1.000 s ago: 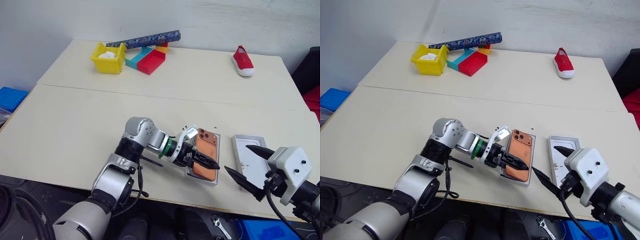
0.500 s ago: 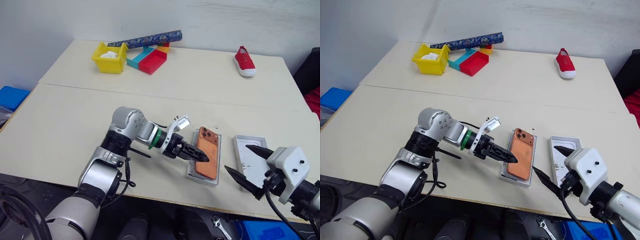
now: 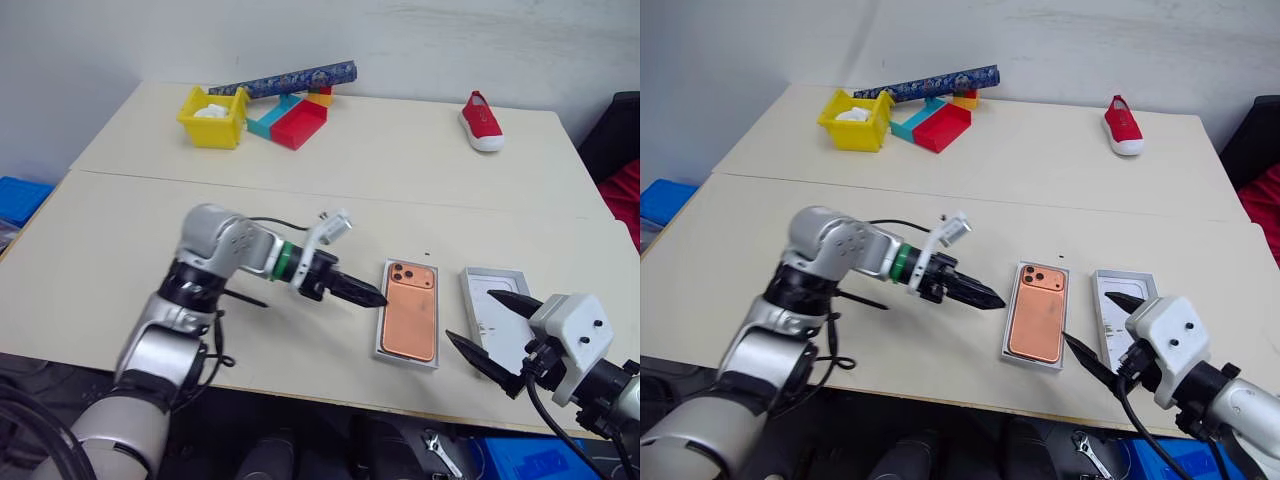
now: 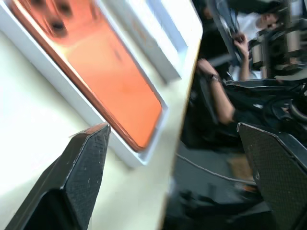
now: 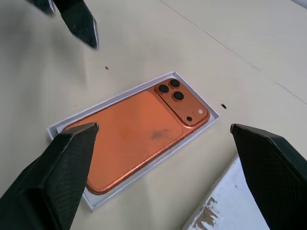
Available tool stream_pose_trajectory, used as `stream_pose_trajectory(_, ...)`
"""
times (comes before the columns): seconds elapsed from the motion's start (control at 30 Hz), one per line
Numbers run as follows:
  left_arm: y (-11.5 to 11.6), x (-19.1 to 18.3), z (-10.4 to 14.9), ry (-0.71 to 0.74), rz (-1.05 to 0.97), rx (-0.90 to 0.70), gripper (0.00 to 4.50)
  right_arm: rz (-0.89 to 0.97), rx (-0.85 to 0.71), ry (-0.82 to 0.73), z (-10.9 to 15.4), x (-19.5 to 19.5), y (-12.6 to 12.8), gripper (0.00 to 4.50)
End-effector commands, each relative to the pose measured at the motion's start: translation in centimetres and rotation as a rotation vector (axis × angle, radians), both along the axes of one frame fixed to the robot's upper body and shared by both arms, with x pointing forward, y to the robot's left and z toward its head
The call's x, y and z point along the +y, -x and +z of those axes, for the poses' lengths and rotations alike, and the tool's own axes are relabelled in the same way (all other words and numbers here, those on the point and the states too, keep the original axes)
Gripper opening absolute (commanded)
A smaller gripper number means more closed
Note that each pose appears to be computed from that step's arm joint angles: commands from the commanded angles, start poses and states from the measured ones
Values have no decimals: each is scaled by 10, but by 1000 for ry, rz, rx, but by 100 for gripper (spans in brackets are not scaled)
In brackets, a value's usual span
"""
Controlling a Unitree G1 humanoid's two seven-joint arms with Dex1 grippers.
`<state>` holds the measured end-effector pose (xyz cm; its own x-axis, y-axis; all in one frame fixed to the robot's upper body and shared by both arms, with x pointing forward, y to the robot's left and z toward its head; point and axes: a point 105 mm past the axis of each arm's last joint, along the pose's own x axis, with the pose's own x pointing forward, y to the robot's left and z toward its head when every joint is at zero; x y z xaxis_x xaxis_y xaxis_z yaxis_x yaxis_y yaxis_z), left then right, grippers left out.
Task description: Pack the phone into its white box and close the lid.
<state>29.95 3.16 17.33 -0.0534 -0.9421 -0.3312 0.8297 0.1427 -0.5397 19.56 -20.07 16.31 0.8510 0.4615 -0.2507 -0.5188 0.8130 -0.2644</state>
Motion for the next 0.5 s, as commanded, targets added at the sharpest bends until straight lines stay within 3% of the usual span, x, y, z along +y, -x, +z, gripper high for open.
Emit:
stream_pose_trajectory(0.03, 12, 12, 29, 176, -135, -308, 446, -168, 12, -46, -1, -10, -2, 450)
stream_pose_trajectory(0.2, 21, 30, 33, 215, -265, -590, 446, -368, 87, -120, -21, -16, -12, 450)
stream_pose_trajectory(0.33, 14, 30, 32, 207, -227, -679, 446, -429, 133, -126, -38, -12, -22, 450)
stream_pose_trajectory(0.43, 13, 30, 33, 201, -225, -706, 450, -500, 132, -149, -45, -16, -36, 389)
stream_pose_trajectory(0.5, 13, 30, 33, 197, -220, -714, 450, -536, 126, -157, -47, -20, -43, 320)
